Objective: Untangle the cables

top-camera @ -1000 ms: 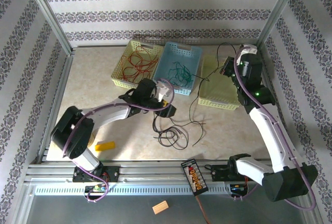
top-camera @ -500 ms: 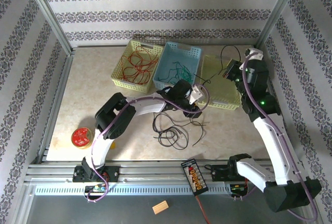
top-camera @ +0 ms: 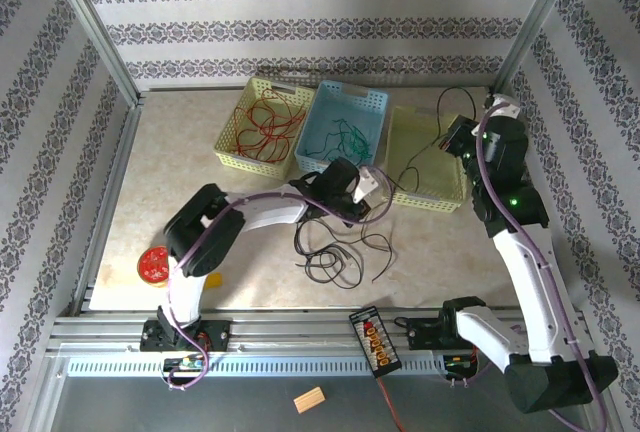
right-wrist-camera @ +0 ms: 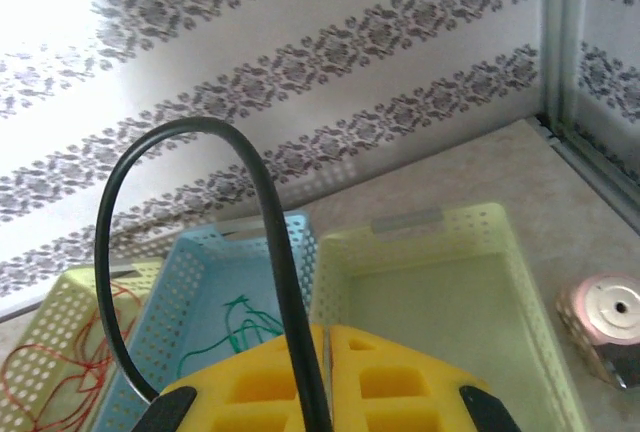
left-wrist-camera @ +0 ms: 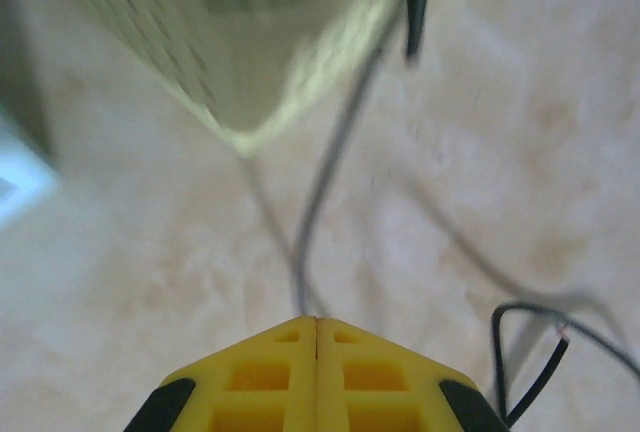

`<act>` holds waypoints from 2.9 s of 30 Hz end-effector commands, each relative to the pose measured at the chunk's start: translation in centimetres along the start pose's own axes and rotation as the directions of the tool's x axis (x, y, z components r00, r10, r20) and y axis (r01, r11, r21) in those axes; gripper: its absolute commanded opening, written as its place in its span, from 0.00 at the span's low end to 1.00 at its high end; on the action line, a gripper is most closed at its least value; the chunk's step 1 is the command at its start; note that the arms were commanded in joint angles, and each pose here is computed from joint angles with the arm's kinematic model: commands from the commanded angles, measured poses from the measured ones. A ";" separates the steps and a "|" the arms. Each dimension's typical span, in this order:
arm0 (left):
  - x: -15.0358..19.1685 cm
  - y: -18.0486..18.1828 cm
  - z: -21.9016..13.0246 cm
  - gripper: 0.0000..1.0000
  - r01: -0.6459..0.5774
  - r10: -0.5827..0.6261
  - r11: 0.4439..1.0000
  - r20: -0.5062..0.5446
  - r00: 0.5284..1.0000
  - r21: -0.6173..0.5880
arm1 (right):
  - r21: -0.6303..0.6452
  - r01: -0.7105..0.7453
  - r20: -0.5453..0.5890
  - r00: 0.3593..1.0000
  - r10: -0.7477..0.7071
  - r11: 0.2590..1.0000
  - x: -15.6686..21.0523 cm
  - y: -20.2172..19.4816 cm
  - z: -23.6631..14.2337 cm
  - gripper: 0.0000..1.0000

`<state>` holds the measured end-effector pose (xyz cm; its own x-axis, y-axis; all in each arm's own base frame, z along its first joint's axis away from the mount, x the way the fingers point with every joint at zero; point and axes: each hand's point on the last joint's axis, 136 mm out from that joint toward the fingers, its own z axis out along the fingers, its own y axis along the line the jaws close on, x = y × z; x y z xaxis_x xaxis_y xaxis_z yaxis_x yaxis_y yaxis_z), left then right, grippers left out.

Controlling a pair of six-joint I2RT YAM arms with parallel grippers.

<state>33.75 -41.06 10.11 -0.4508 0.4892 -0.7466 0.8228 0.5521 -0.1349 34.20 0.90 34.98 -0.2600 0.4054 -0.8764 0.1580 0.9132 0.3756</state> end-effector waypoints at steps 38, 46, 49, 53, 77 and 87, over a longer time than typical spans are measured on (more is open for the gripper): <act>-11.1 6.5 -17.0 0.00 0.314 -0.188 0.938 0.548 0.815 -0.145 | -0.435 0.003 0.113 0.992 0.051 0.901 -9.0 7.0 -1.6 0.00; -10.2 3.3 -13.3 0.00 0.223 -0.190 0.974 0.435 0.880 -0.026 | -0.431 0.118 0.200 0.979 -0.032 0.895 -9.2 9.0 -5.5 0.00; -10.4 3.2 -13.4 0.00 0.237 -0.210 0.971 0.443 0.872 -0.006 | -0.358 0.084 0.158 0.987 -0.028 0.930 -8.3 7.5 -3.0 0.00; -10.1 2.7 -13.1 0.00 0.240 -0.217 0.971 0.431 0.876 0.003 | -0.295 0.019 0.064 0.998 0.000 0.955 -6.3 6.1 2.3 0.00; -13.5 -2.3 -4.9 0.00 0.171 -0.279 0.901 0.229 0.933 0.400 | 0.178 -0.136 -0.092 0.984 0.154 0.975 5.3 -7.1 6.7 0.68; -19.1 -1.1 1.8 0.00 0.216 -0.326 0.864 0.178 0.928 0.454 | 0.171 -0.144 -0.135 0.976 0.168 0.975 8.5 -7.9 0.9 0.71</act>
<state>43.17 -51.62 21.80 -0.5861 0.1454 -0.7971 0.7932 0.3035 -0.5279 33.12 -3.09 27.09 -0.2775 0.5367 -0.7968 0.3108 0.8350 0.4542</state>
